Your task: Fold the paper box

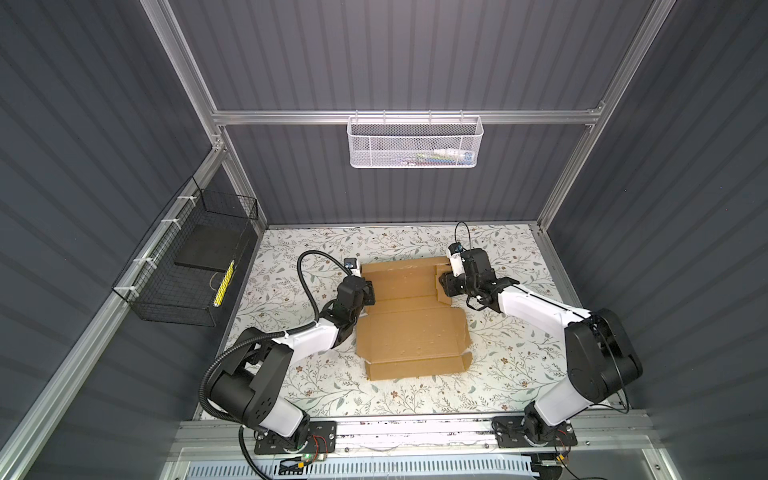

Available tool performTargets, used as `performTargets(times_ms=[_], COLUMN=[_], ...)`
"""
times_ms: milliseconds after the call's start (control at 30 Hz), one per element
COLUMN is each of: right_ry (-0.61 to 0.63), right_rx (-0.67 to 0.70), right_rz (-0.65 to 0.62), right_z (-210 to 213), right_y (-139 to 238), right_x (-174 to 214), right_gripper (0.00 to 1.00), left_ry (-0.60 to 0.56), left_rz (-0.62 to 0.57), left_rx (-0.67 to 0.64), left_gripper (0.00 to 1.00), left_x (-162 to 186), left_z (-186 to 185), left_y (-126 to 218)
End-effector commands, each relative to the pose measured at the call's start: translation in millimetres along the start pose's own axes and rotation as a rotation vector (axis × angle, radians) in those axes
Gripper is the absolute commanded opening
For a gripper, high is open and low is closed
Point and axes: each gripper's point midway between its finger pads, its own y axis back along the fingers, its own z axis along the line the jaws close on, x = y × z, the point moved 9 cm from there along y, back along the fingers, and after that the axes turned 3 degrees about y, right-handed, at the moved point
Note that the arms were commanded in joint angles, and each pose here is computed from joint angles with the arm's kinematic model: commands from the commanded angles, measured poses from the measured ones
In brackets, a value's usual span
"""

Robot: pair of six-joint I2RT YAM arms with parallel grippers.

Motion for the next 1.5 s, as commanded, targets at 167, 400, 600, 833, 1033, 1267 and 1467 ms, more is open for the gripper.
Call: performTargets(times_ms=[167,400,600,833,1033,1267,1467], right_ry=[-0.037,-0.077,-0.122,-0.136,-0.129,-0.13,-0.129], right_rx=[0.106,0.217,0.273,0.331,0.354,0.36,0.363], right_rz=[-0.03,-0.018,-0.004,0.012,0.022,0.029,0.039], right_z=[10,12,11,12,13,14,13], right_y=[-12,-20,-26,-32,-34,-35,-35], right_x=[-11,-6,-2,0,2,4,7], right_gripper=[0.46,0.45,0.45,0.45,0.4,0.33,0.29], left_ry=[-0.019,-0.017,-0.017,-0.017,-0.017,-0.017,-0.017], left_rz=[0.162,0.163,0.164,0.165,0.165,0.165,0.166], left_rx=[0.023,0.028,0.028,0.03,0.031,0.03,0.03], left_gripper=[0.0,0.0,0.0,0.0,0.0,0.0,0.0], left_x=[32,32,32,32,32,32,32], left_z=[2,1,1,0,0,0,0], left_y=[-7,-7,-6,-7,-6,-6,-6])
